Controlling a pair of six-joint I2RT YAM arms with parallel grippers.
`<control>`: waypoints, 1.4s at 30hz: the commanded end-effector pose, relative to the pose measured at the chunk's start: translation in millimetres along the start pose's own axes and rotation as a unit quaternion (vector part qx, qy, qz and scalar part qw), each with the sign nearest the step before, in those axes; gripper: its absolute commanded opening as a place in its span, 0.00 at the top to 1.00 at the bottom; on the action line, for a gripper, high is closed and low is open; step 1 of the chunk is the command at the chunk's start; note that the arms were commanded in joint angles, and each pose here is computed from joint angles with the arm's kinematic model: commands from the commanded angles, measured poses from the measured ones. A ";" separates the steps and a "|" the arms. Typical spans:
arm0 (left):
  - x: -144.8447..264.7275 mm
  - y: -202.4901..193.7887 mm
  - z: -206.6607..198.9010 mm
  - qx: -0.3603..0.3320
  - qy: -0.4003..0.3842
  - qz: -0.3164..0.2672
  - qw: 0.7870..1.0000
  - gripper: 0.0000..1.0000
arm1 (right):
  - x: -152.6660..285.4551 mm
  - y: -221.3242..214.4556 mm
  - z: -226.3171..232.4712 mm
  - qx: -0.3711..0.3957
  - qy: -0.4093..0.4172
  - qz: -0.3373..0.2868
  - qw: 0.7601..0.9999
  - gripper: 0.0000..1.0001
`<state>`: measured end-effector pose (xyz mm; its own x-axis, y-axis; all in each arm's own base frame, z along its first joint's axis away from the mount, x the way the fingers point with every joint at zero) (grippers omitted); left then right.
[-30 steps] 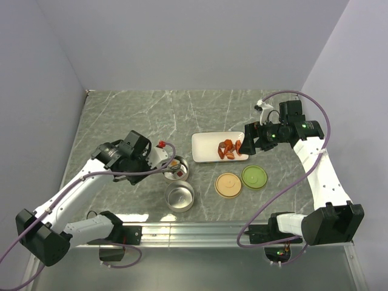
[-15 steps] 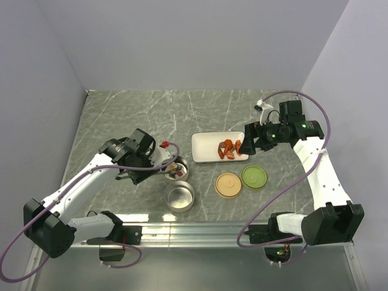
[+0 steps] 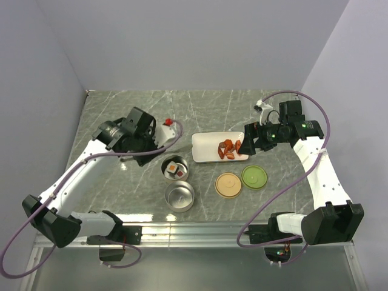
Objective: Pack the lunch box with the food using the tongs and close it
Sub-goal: Place the food into the lunch box, then pick up the food using the clamp
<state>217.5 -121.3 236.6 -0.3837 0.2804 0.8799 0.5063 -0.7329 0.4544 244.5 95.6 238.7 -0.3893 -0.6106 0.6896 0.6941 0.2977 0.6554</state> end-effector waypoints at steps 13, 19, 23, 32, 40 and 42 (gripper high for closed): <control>0.5 128.9 8.9 0.016 -0.071 -0.106 0.992 0.46 | 18.1 17.5 -4.8 0.032 -0.040 -0.025 0.998 0.00; -34.6 154.7 1.0 0.004 -0.076 -0.092 0.993 0.47 | 22.0 23.4 -9.6 0.033 -0.061 -0.027 0.997 0.00; -66.3 162.3 -11.7 -0.007 -0.089 -0.066 0.994 0.47 | 21.1 24.5 -12.8 0.033 -0.067 -0.023 0.997 0.00; -117.5 169.9 -38.6 -0.012 -0.113 -0.023 0.993 0.49 | 19.0 27.3 -37.8 0.002 -0.124 -0.012 0.992 0.00; -142.2 167.4 -43.8 -0.004 -0.108 0.001 0.994 0.49 | 20.2 28.8 -50.7 -0.024 -0.132 -0.012 0.991 0.00; -144.8 165.5 -44.6 -0.003 -0.112 0.006 0.994 0.49 | 19.0 29.6 -50.3 -0.025 -0.127 -0.013 0.991 0.00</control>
<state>313.0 -301.2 162.8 -0.1486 0.3584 0.9217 0.5061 -0.7732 0.3822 276.8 58.2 234.8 -0.4792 -0.4162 0.7728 0.7505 0.2623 0.6066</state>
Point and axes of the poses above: each gripper's point midway between its finger pads, its own x axis back along the fingers, its own z axis along the line the jaws close on, y = z × x, the point moved 3 cm from there along x, back along the fingers, and after that the axes turned 8 degrees about x, right-handed, at the moved point
